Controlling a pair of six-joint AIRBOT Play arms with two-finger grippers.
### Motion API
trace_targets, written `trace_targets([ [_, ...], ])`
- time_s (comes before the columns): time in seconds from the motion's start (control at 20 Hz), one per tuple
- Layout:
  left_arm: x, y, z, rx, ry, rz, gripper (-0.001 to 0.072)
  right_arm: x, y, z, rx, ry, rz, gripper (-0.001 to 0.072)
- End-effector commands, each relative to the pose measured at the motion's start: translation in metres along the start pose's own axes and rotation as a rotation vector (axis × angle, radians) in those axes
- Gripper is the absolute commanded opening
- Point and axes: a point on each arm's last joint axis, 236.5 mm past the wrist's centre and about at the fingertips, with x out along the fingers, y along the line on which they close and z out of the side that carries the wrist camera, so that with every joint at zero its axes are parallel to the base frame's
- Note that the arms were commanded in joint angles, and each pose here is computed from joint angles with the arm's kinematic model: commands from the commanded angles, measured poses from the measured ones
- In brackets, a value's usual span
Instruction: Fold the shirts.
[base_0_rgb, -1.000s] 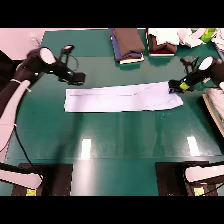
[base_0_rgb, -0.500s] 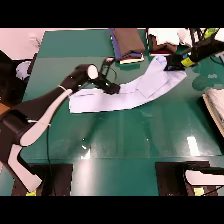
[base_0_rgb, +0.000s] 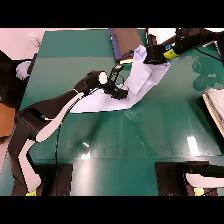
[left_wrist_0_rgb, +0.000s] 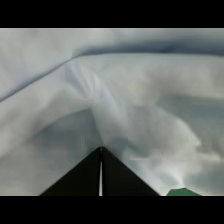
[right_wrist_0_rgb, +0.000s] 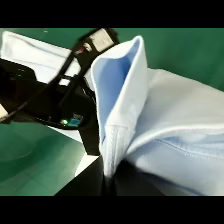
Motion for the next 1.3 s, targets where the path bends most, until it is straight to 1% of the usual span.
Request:
trace_targets([
  [0.0, -0.022, 0.024, 0.006, 0.008, 0.002, 0.059, 0.0019, 0.011, 0.021, 0.006, -0.004, -0.023, 0.031, 0.0014],
  [0.2, -0.114, 0.095, 0.035, -0.005, -0.083, 0.253, 0.0019, 0.032, 0.049, 0.008, -0.040, -0.031, 0.076, 0.0015],
  [0.4, -0.251, 0.162, 0.055, -0.048, -0.242, 0.452, 0.0020, 0.080, 0.114, 0.004, -0.055, -0.019, 0.240, 0.0015],
  [0.6, -0.367, 0.185, 0.054, -0.107, -0.418, 0.546, 0.0020, 0.161, 0.202, -0.009, -0.097, -0.059, 0.432, 0.0019],
  [0.65, -0.386, 0.185, 0.053, -0.111, -0.451, 0.560, 0.0020, 0.181, 0.225, -0.009, -0.096, -0.098, 0.492, 0.0114],
  [0.7, -0.400, 0.184, 0.051, -0.115, -0.476, 0.569, 0.0020, 0.196, 0.243, -0.011, -0.118, -0.123, 0.540, 0.0311],
  [0.75, -0.409, 0.184, 0.049, -0.118, -0.489, 0.578, 0.0021, 0.207, 0.254, -0.015, -0.137, -0.113, 0.564, 0.0348],
  [0.8, -0.414, 0.183, 0.047, -0.110, -0.486, 0.592, 0.0020, 0.210, 0.257, -0.016, -0.164, -0.102, 0.562, 0.0345],
  [0.9, -0.417, 0.181, 0.038, -0.108, -0.457, 0.600, 0.0020, 0.208, 0.237, -0.015, -0.181, -0.054, 0.485, 0.0344],
  [1.05, -0.413, 0.181, 0.029, -0.120, -0.419, 0.596, 0.0020, 0.198, 0.147, -0.012, -0.182, 0.021, 0.235, 0.0344],
  [1.1, -0.411, 0.180, 0.028, -0.122, -0.412, 0.589, 0.0020, 0.190, 0.115, -0.016, -0.164, 0.051, 0.161, 0.0343],
  [1.25, -0.404, 0.176, 0.027, -0.130, -0.402, 0.560, 0.0020, 0.164, 0.011, -0.044, -0.017, 0.188, -0.036, 0.0348],
])
